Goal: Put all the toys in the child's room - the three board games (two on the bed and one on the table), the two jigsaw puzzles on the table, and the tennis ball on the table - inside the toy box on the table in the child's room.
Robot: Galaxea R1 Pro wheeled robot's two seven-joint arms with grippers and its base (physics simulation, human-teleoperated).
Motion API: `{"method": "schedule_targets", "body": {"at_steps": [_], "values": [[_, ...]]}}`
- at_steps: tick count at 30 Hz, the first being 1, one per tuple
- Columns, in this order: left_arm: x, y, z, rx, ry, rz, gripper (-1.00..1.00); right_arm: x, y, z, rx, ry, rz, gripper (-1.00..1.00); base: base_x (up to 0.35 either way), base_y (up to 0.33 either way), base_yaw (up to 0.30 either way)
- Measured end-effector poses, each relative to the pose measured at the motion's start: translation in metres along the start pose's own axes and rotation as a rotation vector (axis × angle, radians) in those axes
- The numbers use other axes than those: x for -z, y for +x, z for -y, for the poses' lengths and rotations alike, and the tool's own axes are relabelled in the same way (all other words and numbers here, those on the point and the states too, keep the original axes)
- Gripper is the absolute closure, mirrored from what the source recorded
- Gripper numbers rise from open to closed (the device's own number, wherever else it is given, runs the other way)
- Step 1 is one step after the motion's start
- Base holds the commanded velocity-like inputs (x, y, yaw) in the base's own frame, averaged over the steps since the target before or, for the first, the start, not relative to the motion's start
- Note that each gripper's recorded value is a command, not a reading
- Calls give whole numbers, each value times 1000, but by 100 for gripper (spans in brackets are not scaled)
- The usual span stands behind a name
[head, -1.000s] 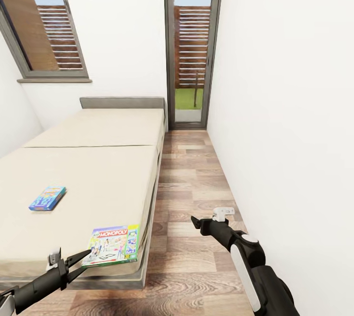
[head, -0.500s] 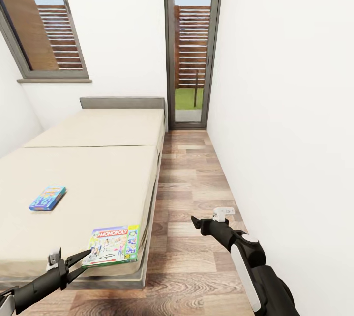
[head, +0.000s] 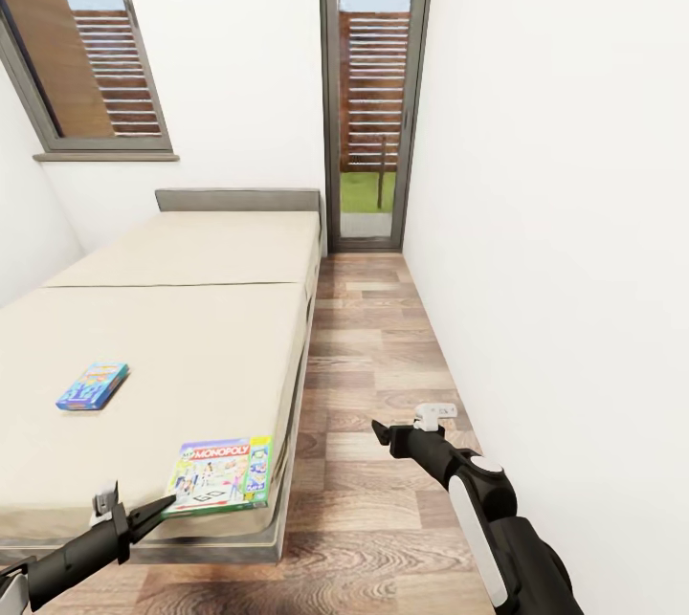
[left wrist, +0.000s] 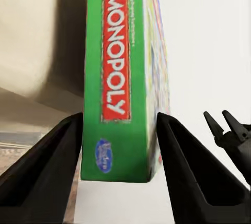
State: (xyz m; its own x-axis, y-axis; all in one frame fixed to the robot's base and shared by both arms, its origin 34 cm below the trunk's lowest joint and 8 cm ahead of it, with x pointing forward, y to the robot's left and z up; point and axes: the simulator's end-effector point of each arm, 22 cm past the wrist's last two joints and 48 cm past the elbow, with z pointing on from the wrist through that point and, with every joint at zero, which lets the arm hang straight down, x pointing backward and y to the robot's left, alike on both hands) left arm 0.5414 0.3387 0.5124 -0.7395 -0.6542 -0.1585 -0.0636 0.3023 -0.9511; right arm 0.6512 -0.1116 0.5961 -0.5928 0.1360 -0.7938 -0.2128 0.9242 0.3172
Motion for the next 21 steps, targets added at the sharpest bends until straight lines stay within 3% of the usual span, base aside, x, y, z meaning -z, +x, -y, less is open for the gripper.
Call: {"method": "schedule_targets", "body": {"at_steps": [7,21], "values": [[0,1,2,-8,8,-4,100,0,0,0,0,0,1,-100,0,0,0],[4,-7,30,-12,41,-4,100,8,-20,-6,7,1,3,-100,0,0,0]]}}
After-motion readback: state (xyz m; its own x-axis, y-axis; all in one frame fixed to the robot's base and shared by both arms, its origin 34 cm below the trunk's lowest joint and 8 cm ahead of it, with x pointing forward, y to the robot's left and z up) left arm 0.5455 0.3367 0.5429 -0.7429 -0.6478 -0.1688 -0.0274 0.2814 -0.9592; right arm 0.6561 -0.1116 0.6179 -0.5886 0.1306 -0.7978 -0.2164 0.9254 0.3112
